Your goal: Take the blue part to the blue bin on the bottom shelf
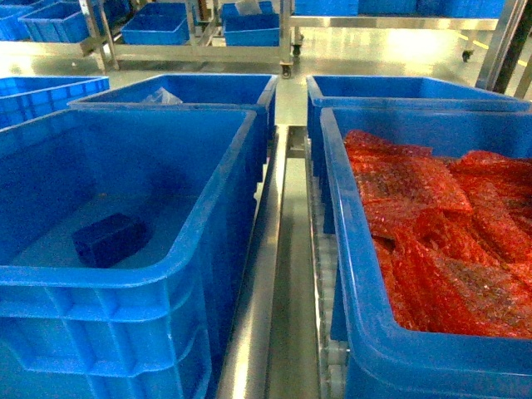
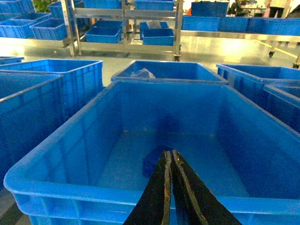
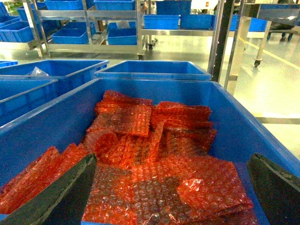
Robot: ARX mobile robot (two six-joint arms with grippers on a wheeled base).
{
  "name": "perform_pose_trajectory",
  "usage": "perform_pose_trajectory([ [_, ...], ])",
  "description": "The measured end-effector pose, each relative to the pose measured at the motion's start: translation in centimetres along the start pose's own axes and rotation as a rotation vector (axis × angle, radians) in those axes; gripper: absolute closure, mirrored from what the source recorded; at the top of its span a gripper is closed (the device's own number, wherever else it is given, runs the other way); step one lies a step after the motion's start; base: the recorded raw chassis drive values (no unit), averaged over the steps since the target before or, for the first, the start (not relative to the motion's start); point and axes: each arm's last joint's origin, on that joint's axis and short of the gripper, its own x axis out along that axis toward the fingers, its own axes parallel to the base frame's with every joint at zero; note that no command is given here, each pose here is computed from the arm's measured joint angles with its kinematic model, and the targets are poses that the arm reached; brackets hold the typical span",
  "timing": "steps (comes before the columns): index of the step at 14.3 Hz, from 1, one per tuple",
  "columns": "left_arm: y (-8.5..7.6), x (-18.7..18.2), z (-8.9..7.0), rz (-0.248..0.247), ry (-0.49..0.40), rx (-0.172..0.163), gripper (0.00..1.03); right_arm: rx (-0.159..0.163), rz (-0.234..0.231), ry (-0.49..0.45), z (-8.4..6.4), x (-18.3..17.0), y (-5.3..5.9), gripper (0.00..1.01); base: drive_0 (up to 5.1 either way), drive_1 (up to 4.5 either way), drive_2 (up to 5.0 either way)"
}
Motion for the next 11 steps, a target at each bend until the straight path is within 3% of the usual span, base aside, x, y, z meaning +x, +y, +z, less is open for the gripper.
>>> perform_pose_trajectory([
  [10,0.0,-1.2,0.0,0.000,-0.001,0.000,1.01,0.000,0.000,0.000,0.0,0.0,0.0,0.03,0.0,0.00,0.0],
  [11,0.0,-1.9,-0.7,-0.003,0.055,0.000,1.01,0.000,0.000,0.000,0.0,0.0,0.0,0.03,0.0,0.00,0.0],
])
